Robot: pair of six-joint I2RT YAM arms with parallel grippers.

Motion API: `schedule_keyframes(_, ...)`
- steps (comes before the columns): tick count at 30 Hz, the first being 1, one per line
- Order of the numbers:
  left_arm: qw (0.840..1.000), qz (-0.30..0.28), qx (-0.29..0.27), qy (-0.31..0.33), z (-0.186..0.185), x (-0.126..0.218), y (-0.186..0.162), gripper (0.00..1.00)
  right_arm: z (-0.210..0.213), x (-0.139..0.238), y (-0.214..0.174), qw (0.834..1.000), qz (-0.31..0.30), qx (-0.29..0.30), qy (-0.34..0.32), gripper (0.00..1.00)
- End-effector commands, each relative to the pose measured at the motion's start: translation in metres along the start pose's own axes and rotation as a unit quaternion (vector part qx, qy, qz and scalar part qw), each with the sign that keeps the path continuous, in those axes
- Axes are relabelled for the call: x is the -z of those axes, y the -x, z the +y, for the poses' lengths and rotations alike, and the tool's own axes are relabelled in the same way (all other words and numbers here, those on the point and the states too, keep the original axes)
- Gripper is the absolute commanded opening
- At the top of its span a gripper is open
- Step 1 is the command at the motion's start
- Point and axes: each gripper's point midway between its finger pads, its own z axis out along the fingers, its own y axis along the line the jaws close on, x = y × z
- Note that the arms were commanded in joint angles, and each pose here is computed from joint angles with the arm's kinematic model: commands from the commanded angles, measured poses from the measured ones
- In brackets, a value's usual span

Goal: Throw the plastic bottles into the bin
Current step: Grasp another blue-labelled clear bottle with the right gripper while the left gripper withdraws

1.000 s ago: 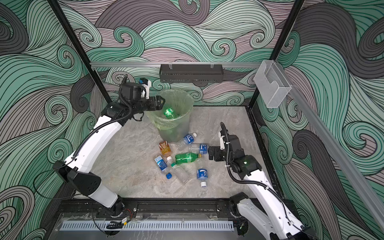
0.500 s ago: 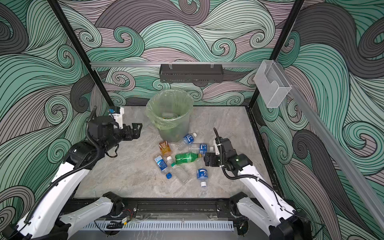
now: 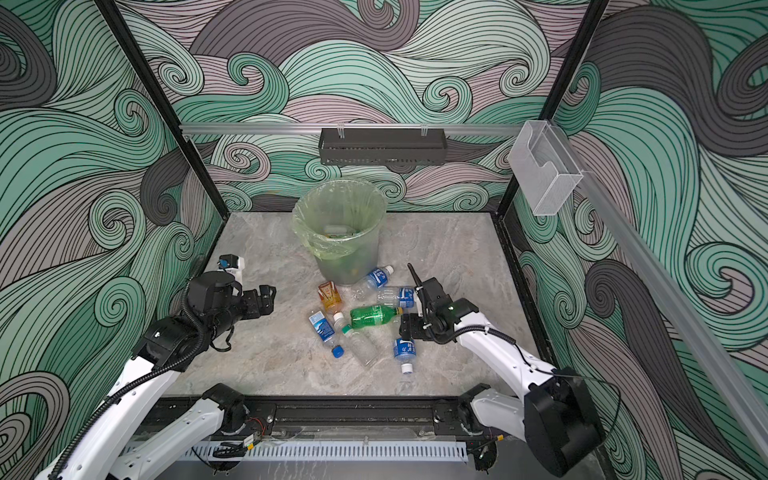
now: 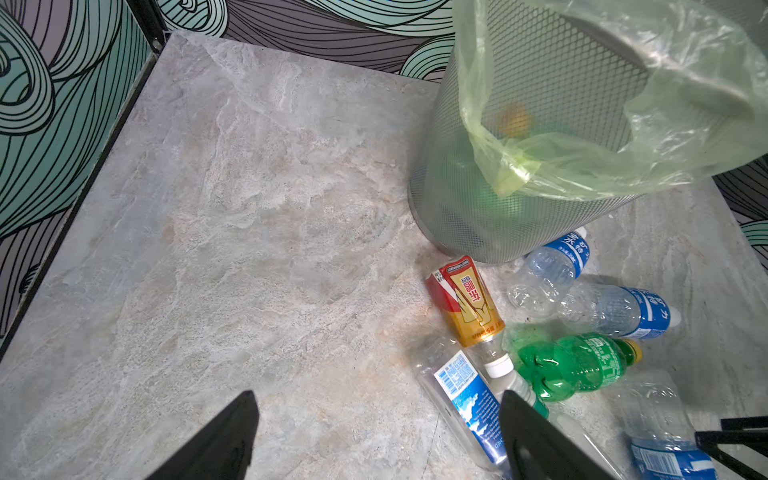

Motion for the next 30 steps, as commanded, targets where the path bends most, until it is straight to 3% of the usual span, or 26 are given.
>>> schedule_keyframes(1, 1.0, 0.0, 0.017, 0.021, 0.011, 0.004, -0.004, 0.92, 0.013, -0.004, 0.01, 1.0, -0.009, -0.001, 0.016, 0.83)
schedule_keyframes(21, 0.999, -0.003, 0.049, 0.023, 0.016, 0.0, -0.015, 0.92, 0.018, -0.046, -0.005, 0.999, 0.027, 0.011, -0.023, 0.75)
schedule_keyframes(30, 0.999, -0.006, 0.048, 0.024, 0.016, 0.0, -0.013, 0.91, 0.017, -0.047, -0.004, 0.999, 0.026, 0.014, -0.032, 0.6)
